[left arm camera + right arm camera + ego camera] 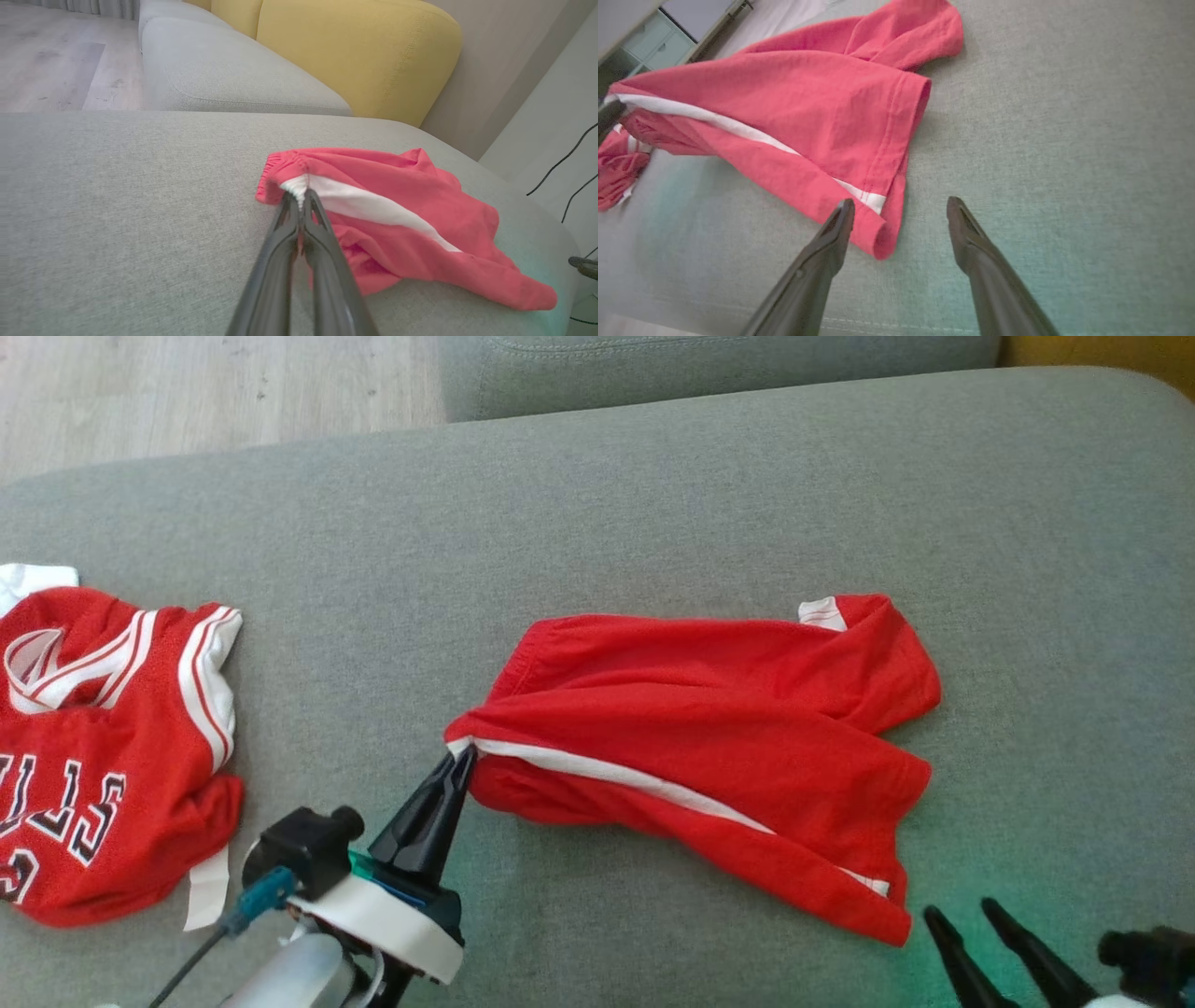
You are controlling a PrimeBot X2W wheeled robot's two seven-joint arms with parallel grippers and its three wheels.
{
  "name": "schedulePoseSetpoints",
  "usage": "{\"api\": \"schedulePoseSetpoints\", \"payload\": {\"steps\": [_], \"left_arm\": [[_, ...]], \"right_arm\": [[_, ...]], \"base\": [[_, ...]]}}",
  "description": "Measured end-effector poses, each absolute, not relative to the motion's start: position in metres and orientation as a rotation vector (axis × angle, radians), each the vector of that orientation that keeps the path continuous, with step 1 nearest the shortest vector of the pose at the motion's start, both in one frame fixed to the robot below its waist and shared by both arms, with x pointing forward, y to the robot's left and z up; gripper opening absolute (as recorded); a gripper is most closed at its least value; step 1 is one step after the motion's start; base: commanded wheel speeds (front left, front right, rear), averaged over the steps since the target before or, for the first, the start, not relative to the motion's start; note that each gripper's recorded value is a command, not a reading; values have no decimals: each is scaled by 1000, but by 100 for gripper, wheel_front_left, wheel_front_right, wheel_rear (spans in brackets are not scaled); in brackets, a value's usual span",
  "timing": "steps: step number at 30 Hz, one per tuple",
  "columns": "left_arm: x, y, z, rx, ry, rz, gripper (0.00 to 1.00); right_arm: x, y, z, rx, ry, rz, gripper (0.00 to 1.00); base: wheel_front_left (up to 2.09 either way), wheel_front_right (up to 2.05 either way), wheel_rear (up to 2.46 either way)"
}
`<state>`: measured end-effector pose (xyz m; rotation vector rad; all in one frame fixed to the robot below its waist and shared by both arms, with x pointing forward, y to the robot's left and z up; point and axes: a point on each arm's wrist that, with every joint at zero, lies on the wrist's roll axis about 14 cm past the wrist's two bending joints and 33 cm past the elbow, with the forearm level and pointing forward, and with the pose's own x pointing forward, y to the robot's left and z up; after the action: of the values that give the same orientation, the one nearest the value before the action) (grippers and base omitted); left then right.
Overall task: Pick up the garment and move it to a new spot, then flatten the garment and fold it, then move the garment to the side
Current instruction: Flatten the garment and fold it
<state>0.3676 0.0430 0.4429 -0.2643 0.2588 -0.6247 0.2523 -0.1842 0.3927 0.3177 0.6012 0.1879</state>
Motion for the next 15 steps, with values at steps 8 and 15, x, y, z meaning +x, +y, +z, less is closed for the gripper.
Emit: {"api": "schedulePoseSetpoints", "payload": {"steps": [8, 15], "left_arm": [[376, 50, 439, -240, 247, -594, 0], [387, 57, 438, -232, 239, -575, 0]], "right_arm": [[268, -145, 387, 533, 633, 213, 100], [301, -142, 382, 589, 623, 216, 100]], "base": [[0, 0, 0], [0, 0, 0]]}}
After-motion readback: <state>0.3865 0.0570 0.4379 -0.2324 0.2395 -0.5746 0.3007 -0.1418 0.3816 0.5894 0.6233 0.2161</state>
